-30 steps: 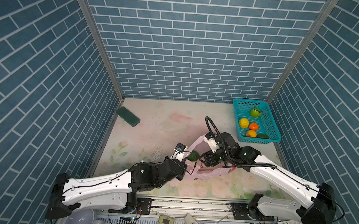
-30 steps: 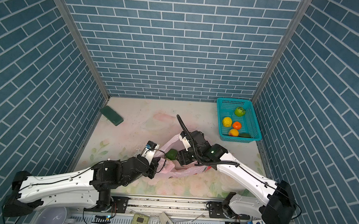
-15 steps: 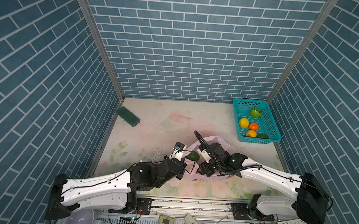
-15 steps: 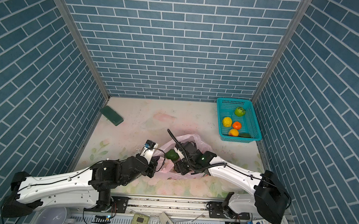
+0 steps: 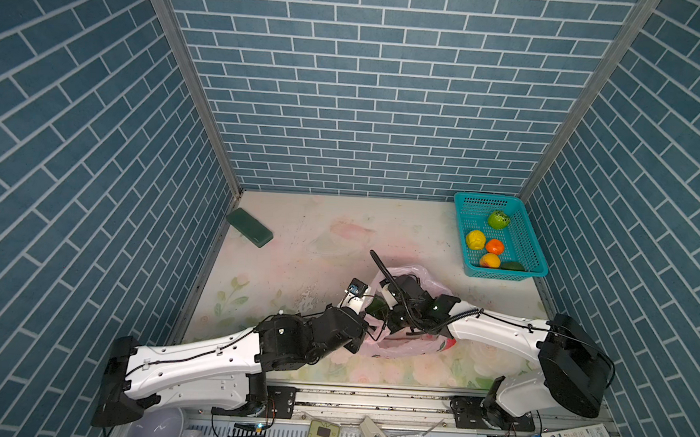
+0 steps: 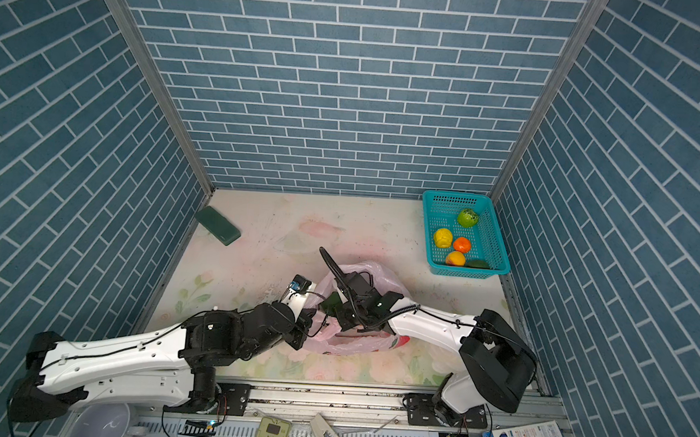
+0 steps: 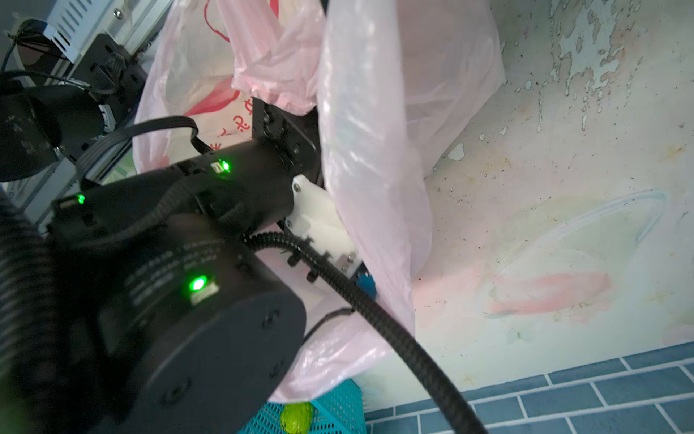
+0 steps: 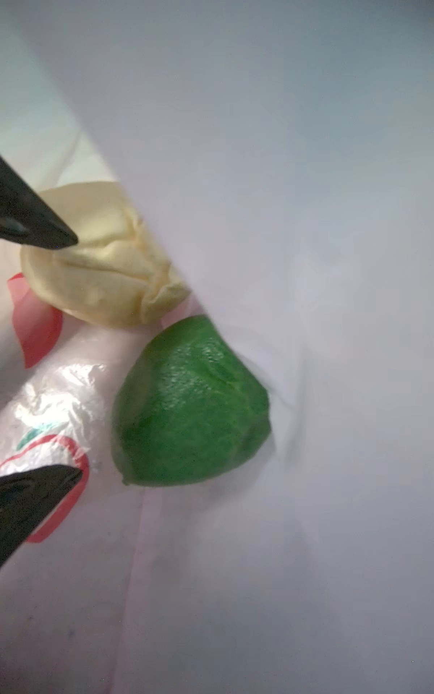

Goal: Untie the knot of the plastic bag and take out the fruit
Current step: 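Close the right gripper on the pale pear inside the bag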

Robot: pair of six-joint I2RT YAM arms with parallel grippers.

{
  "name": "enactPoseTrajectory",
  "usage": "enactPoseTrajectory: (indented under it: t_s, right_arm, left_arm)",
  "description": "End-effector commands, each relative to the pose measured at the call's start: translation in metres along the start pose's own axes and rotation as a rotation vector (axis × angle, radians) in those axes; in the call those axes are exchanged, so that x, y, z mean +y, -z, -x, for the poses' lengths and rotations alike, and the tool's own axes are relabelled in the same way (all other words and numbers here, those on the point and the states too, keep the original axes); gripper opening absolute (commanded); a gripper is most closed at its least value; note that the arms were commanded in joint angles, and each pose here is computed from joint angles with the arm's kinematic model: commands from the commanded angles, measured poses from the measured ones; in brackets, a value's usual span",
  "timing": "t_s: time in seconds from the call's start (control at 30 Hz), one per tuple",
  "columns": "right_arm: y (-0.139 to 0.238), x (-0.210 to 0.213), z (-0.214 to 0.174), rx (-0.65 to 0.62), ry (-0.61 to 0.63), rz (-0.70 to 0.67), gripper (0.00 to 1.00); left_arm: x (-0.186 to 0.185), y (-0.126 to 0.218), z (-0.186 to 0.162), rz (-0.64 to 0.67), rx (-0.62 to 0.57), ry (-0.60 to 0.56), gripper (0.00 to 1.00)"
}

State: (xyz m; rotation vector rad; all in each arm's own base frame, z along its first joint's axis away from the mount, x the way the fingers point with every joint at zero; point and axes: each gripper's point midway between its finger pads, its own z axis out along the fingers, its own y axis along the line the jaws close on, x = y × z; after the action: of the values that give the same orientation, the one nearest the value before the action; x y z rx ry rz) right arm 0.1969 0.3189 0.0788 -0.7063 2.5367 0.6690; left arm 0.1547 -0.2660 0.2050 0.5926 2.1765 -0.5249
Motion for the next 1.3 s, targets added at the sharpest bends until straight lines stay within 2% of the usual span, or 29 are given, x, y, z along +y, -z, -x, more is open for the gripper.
enactPoseTrajectory:
  t_s: [0.0, 0.3, 0.37, 0.53, 0.73, 1.07, 1.13, 1.27]
  right_arm:
    - [0.005, 0.002, 0.033, -0.12, -0.112, -0.014, 0.94]
    - [0.0, 0.009, 0.024, -0.093, -0.157, 0.046, 0.95]
    - [0.0, 0.018, 0.018, -0.058, -0.149, 0.085, 0.95]
    - [-0.008, 0.02, -0.009, 0.07, -0.11, 0.08, 0.95]
    - [-0.019, 0.032, -0.025, 0.162, -0.055, 0.111, 0.96]
    - [-0.051, 0.031, -0.034, 0.251, -0.032, 0.044, 0.96]
    - [-0.054, 0.031, -0.039, 0.27, -0.027, 0.033, 0.92]
    - [-0.048, 0.026, -0.039, 0.246, -0.043, 0.014, 0.76]
  left_arm:
    - [0.003, 0.001, -0.016, -0.004, 0.073, -0.007, 0.0]
    - [0.019, 0.009, -0.038, 0.029, 0.135, -0.01, 0.0]
    - [0.019, 0.009, -0.039, 0.03, 0.142, -0.013, 0.0]
    - [0.017, 0.006, -0.036, 0.035, 0.138, -0.022, 0.0]
    - [0.02, 0.006, -0.032, 0.051, 0.119, -0.013, 0.0]
    - [0.021, 0.002, -0.032, 0.06, 0.114, 0.003, 0.0]
    - [0.022, 0.002, -0.033, 0.063, 0.114, 0.003, 0.0]
    - [0.022, 0.004, -0.033, 0.064, 0.113, 0.003, 0.0]
